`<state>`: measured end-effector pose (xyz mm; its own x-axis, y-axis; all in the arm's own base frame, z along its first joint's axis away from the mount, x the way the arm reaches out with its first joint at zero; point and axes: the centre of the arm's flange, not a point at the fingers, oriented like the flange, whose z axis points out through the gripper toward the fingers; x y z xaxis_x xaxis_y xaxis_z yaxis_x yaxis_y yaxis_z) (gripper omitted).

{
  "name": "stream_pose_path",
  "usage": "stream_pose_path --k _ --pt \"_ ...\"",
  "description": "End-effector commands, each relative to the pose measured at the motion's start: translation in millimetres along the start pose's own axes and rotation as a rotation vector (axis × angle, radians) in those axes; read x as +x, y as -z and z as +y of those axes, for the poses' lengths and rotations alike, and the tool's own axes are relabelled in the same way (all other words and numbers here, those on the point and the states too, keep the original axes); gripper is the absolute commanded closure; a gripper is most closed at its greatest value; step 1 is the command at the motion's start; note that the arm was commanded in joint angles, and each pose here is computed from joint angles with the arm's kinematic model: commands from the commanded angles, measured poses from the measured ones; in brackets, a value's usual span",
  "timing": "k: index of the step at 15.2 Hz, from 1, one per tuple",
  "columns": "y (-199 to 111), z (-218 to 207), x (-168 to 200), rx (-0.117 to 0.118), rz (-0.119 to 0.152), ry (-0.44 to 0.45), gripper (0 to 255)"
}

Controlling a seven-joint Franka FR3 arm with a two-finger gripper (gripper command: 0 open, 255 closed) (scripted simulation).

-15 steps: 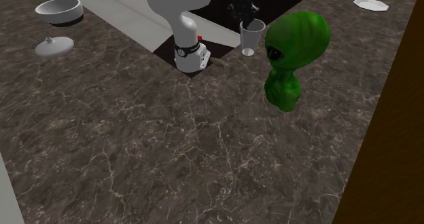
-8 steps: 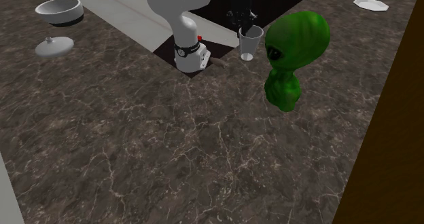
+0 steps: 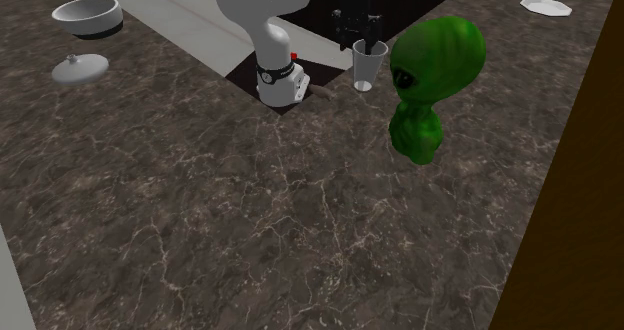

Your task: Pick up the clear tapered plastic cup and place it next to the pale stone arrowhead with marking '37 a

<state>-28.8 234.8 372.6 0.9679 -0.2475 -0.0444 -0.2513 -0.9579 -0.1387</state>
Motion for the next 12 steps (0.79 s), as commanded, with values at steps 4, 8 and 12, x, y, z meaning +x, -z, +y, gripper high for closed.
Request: stream_pose_path --k 4,8,12 --pt "13 0 0 0.000 0.000 0.000 0" --pt "50 0 0 0.000 0.000 0.000 0" --pt "50 0 0 0.000 0.000 0.000 0"
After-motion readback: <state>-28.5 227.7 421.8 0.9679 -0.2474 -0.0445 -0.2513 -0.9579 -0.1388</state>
